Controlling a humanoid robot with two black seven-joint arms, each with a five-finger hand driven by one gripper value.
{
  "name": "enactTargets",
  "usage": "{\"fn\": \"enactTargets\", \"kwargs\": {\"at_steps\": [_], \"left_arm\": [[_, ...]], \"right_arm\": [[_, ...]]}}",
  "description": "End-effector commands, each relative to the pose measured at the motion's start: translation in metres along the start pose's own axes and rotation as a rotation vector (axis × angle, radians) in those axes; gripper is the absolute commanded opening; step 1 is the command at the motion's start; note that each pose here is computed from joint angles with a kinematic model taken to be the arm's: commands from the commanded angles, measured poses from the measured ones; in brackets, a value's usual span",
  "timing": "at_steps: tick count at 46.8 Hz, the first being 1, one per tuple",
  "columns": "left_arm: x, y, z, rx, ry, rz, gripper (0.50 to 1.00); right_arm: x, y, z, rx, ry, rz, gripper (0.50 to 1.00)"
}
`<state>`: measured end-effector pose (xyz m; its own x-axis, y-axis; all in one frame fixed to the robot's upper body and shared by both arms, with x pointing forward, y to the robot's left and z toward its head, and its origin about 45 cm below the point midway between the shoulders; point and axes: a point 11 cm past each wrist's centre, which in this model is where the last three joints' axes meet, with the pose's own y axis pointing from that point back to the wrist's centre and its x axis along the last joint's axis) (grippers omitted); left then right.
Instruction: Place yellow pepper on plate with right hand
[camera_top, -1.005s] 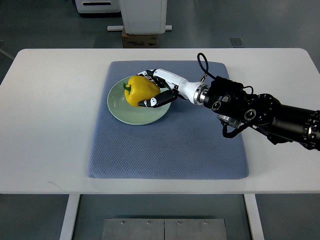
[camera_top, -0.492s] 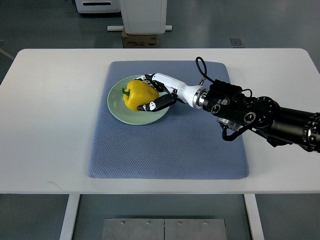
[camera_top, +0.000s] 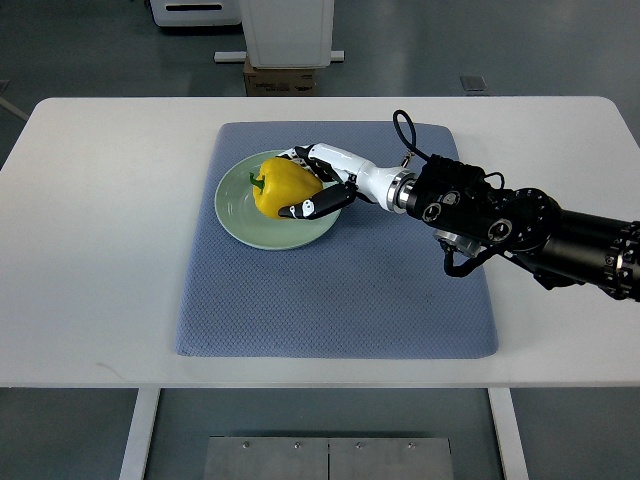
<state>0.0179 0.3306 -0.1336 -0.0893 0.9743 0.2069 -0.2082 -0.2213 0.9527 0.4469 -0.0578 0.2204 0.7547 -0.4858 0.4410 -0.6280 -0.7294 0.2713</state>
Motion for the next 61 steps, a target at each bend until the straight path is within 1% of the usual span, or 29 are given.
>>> {"fn": "enactTargets", "kwargs": {"at_steps": [1, 3, 4, 8, 10, 13, 14, 22, 33, 39, 49, 55, 61], "left_arm": [[0.000, 0.000, 0.000, 0.000, 0.000, 0.000, 1.000], [0.000, 0.000, 0.000, 0.000, 0.000, 0.000, 1.000], [0.000, 0.000, 0.000, 0.000, 0.000, -0.001, 1.000], [0.000, 0.000, 0.000, 0.000, 0.000, 0.000, 1.000], [0.000, 0.000, 0.000, 0.000, 0.000, -0.001, 1.000], [0.000, 0.000, 0.000, 0.000, 0.000, 0.000, 1.000], [0.000, 0.000, 0.000, 0.000, 0.000, 0.000, 1.000], [0.000, 0.000, 0.000, 0.000, 0.000, 0.000, 1.000], [0.000, 0.000, 0.000, 0.000, 0.000, 0.000, 1.000], [0.000, 0.000, 0.000, 0.000, 0.000, 0.000, 1.000], [0.000, 0.000, 0.000, 0.000, 0.000, 0.000, 1.000], [0.000, 0.000, 0.000, 0.000, 0.000, 0.000, 1.000], [0.000, 0.000, 0.000, 0.000, 0.000, 0.000, 1.000]], "right_arm": [[0.001, 0.000, -0.001, 0.002, -0.001, 0.003, 0.500], [0.002, 0.000, -0.002, 0.004, -0.004, 0.007, 0.602], [0.002, -0.001, -0.003, 0.008, -0.007, 0.007, 0.644], [0.004, -0.002, -0.007, 0.020, -0.022, 0.017, 0.782], [0.003, -0.002, -0.007, 0.023, -0.024, 0.017, 0.838], [0.005, -0.002, -0.008, 0.024, -0.023, 0.020, 0.964], [0.005, -0.002, -0.008, 0.024, -0.023, 0.020, 0.985], [0.010, -0.003, -0.015, 0.036, -0.016, 0.029, 1.000], [0.017, -0.004, -0.024, 0.051, -0.010, 0.044, 1.000], [0.028, -0.009, -0.054, 0.139, -0.084, 0.086, 1.000], [0.039, -0.010, -0.086, 0.254, -0.210, 0.139, 1.000], [0.048, -0.007, -0.085, 0.288, -0.292, 0.202, 1.000], [0.065, -0.002, -0.087, 0.313, -0.387, 0.314, 1.000]]}}
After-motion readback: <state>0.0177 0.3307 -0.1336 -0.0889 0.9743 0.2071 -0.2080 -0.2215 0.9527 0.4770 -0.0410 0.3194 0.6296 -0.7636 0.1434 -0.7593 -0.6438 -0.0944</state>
